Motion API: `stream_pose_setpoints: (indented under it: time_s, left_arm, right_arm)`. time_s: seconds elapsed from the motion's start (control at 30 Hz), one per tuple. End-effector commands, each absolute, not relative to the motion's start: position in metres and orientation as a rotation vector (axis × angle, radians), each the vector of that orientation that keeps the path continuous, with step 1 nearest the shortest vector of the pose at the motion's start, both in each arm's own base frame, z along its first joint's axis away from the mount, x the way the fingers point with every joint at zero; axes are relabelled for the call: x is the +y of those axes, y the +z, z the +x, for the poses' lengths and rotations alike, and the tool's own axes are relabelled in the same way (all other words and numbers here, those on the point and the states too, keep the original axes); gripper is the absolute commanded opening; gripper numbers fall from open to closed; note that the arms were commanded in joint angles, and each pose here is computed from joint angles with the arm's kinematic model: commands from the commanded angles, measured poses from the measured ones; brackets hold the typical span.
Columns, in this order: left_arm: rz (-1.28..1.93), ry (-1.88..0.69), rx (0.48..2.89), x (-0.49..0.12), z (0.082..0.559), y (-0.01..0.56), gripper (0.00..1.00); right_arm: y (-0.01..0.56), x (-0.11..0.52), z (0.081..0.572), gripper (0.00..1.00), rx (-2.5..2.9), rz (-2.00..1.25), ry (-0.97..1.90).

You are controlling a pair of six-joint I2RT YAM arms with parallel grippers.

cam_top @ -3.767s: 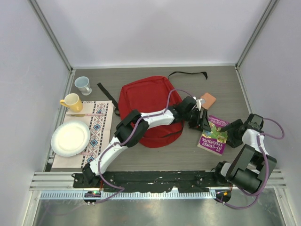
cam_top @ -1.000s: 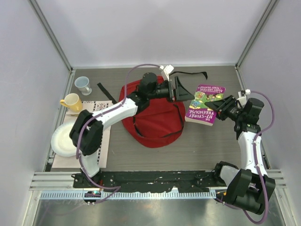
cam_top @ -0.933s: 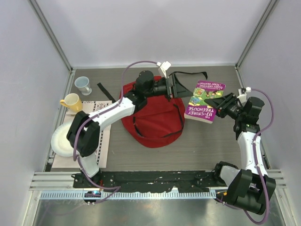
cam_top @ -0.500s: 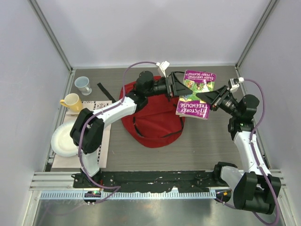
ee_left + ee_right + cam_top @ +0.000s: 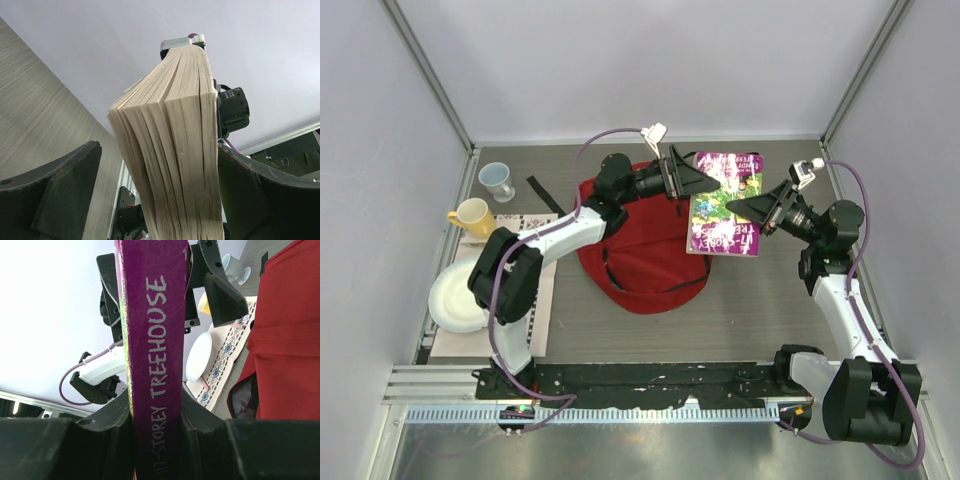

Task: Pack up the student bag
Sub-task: Pick up the book from the center of the board.

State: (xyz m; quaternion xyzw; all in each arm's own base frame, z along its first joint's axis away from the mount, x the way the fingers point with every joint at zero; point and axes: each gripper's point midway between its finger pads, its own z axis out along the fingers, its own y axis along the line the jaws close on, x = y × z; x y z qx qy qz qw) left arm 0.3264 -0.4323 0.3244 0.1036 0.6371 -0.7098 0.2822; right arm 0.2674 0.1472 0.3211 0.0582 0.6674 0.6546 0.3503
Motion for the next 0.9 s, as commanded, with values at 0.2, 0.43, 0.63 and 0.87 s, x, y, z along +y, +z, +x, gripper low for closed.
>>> stream_pose_setpoints:
  time_s: [0.2, 0.43, 0.63, 0.87]
  left_arm:
    - [0.363, -1.954, 1.578, -0.427, 0.318, 0.348, 0.09]
    - [0.197, -1.835, 1.615, -0.402, 0.339, 0.336, 0.0]
    - [-0.067, -1.494, 1.608, -0.342, 0.362, 0.334, 0.0]
    - [-0.212, -1.346, 1.523, -0.301, 0.361, 0.349, 0.0]
  right_arm:
    - [0.315, 0.147, 0.283, 0.2, 1.762, 0.093, 1.596]
    - [0.255, 0.108, 0.313, 0.86, 2.014, 0.363, 1.128]
    - [0.239, 0.088, 0.302, 0.9, 2.055, 0.412, 0.912]
    - [0.246, 0.078, 0.293, 0.91, 2.009, 0.419, 0.709]
